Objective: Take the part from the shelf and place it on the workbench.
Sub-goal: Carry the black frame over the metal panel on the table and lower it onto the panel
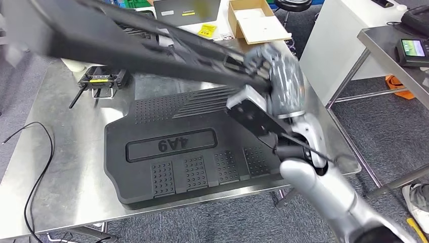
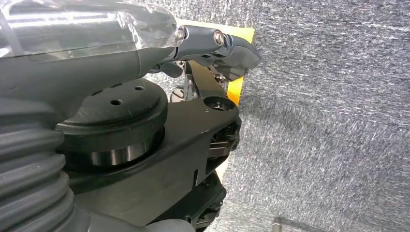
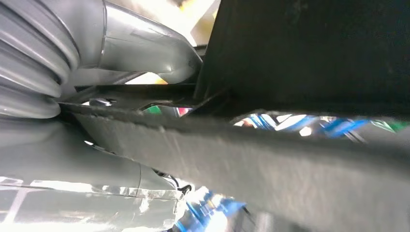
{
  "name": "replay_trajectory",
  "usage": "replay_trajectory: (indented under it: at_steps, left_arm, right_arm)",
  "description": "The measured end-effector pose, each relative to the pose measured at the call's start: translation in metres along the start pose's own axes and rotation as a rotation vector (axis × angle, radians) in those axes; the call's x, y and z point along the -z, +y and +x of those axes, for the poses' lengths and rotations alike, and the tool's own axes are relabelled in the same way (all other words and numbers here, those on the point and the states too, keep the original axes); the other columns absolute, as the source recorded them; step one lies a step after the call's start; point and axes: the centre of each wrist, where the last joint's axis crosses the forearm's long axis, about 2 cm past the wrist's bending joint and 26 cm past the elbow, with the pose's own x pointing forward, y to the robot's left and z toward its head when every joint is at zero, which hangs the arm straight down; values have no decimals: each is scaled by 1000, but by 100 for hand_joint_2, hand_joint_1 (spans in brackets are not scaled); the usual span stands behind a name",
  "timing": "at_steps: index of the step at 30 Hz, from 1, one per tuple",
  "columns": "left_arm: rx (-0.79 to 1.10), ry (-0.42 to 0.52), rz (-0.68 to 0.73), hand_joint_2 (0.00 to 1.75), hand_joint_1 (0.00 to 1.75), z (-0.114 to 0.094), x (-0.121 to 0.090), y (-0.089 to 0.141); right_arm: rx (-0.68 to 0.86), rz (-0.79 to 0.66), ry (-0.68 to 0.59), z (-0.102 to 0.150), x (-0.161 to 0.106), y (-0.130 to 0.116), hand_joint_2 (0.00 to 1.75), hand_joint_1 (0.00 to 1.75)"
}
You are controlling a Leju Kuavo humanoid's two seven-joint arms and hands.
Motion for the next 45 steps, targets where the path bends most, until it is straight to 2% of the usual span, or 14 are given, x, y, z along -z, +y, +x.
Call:
replay_trajectory:
  at_steps: [3, 6, 8, 11, 17, 20, 22, 26, 32, 39, 43, 45]
  left_arm:
    - [9, 10, -7, 175, 0, 3, 2, -2]
    - [19, 27, -16, 175, 0, 7, 4, -4]
    - [22, 33, -24, 175, 0, 11, 6, -6]
    - [19, 27, -38, 175, 0, 15, 8, -10]
    - [11, 42, -39, 175, 0, 13, 7, -9]
    - [13, 53, -36, 175, 0, 10, 6, -8]
    - [19, 55, -35, 175, 0, 10, 6, -8]
    - [30, 59, -33, 175, 0, 11, 6, -9]
    - [42, 64, -51, 175, 0, 12, 7, -10]
    - [69, 77, -73, 175, 0, 13, 7, -12]
    - [76, 53, -61, 175, 0, 13, 7, -12]
    - [76, 46, -54, 87, 0, 13, 7, -11]
  right_arm:
    - [-130, -39, -94, 24, 32, -5, 175, 175]
    - [-360, -92, -197, 54, 64, -2, 175, 175]
    - [-501, -116, -245, 72, 81, 12, 175, 175]
    - [-612, -97, -268, 88, 99, 49, 175, 175]
    - [-708, -43, -189, 87, 115, 113, 175, 175]
    - [-769, -63, -198, 86, 120, 133, 175, 175]
    - [-867, -62, -230, 88, 122, 145, 175, 175]
    - [-1046, 11, -230, 86, 125, 165, 175, 175]
    - [-1080, 87, -151, 78, 125, 179, 175, 175]
    - [-928, 88, -97, 64, 133, 175, 175, 175]
    - [-901, 86, -79, 62, 136, 172, 175, 175]
    - [-901, 84, -72, 61, 137, 171, 175, 87]
